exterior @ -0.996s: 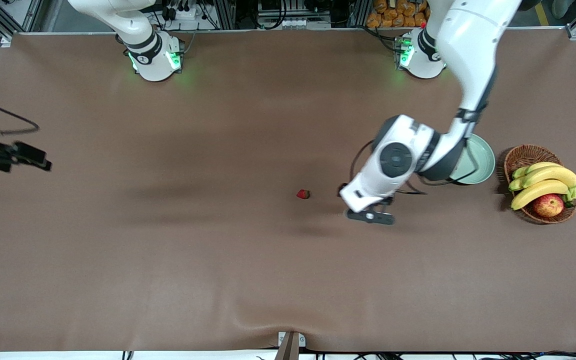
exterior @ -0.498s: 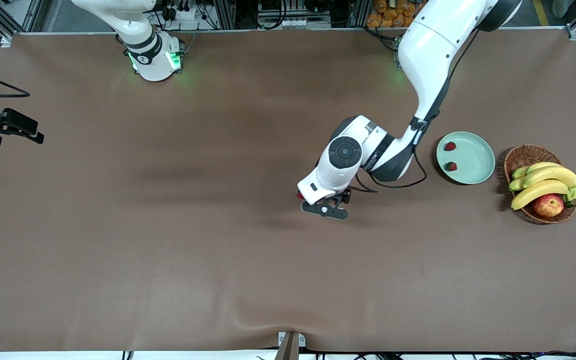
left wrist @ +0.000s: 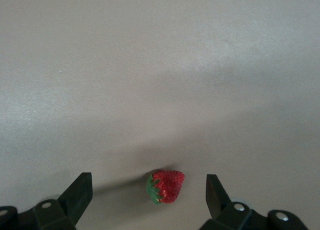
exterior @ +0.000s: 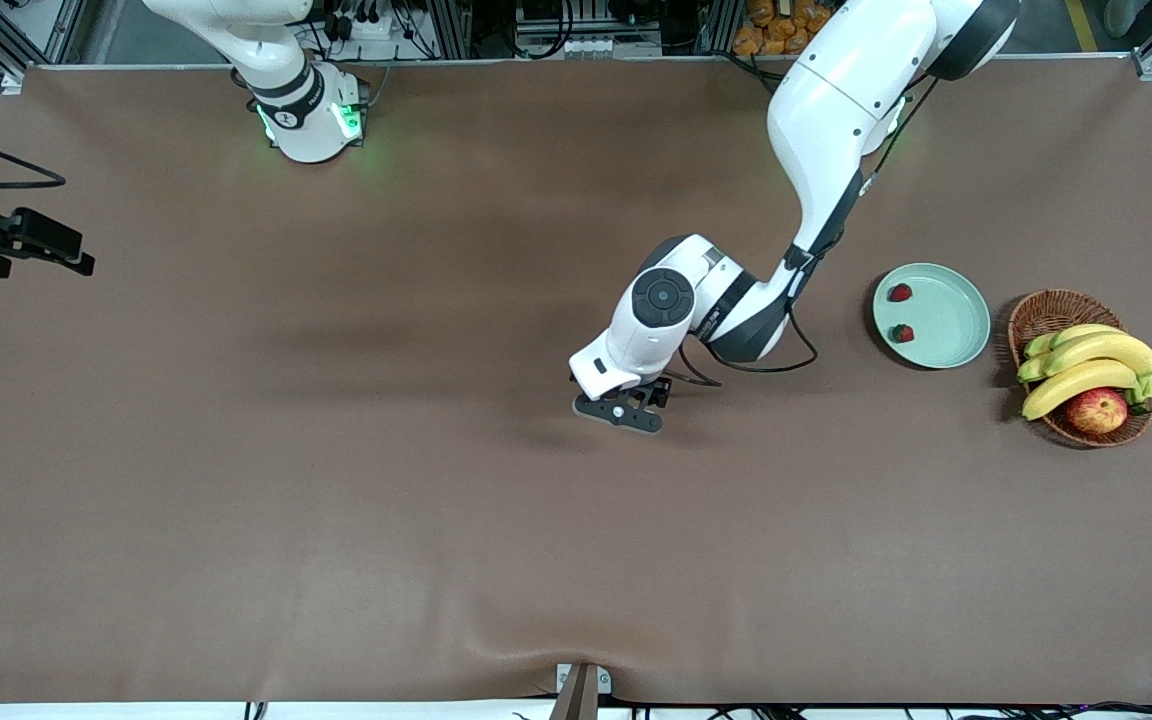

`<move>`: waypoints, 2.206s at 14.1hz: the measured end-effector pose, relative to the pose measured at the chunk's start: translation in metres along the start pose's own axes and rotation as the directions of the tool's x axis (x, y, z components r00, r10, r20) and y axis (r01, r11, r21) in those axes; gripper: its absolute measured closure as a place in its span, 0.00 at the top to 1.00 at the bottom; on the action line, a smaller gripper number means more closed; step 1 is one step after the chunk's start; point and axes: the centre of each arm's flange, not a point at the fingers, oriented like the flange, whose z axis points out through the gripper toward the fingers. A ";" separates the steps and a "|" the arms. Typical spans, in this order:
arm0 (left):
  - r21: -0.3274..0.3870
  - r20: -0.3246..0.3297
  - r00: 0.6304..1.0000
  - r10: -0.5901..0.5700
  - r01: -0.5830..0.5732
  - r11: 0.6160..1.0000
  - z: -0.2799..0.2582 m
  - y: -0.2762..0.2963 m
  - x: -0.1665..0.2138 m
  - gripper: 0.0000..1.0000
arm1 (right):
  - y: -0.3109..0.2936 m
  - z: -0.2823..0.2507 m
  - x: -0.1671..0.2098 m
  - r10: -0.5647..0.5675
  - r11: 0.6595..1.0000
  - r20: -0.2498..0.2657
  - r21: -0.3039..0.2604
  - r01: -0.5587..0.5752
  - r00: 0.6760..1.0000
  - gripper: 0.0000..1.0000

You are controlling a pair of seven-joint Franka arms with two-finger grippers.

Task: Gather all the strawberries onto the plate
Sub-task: 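Grasp the last strawberry with the left gripper while the right gripper returns to rest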

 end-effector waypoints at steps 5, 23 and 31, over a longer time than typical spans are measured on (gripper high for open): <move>0.006 0.040 0.999 -0.009 0.009 1.000 0.029 0.021 -0.019 0.83 | -0.001 -0.006 -0.003 0.001 1.000 -0.012 -0.001 -0.001 1.000 1.00; 0.015 0.032 0.999 -0.019 0.019 1.000 0.029 0.012 -0.013 0.35 | 0.010 -0.024 -0.004 0.028 0.999 -0.058 -0.019 -0.029 0.998 1.00; 0.047 0.049 0.998 -0.045 0.043 0.998 -0.008 -0.028 0.013 0.35 | 0.010 -0.021 -0.002 0.034 0.999 -0.052 -0.017 -0.035 0.998 1.00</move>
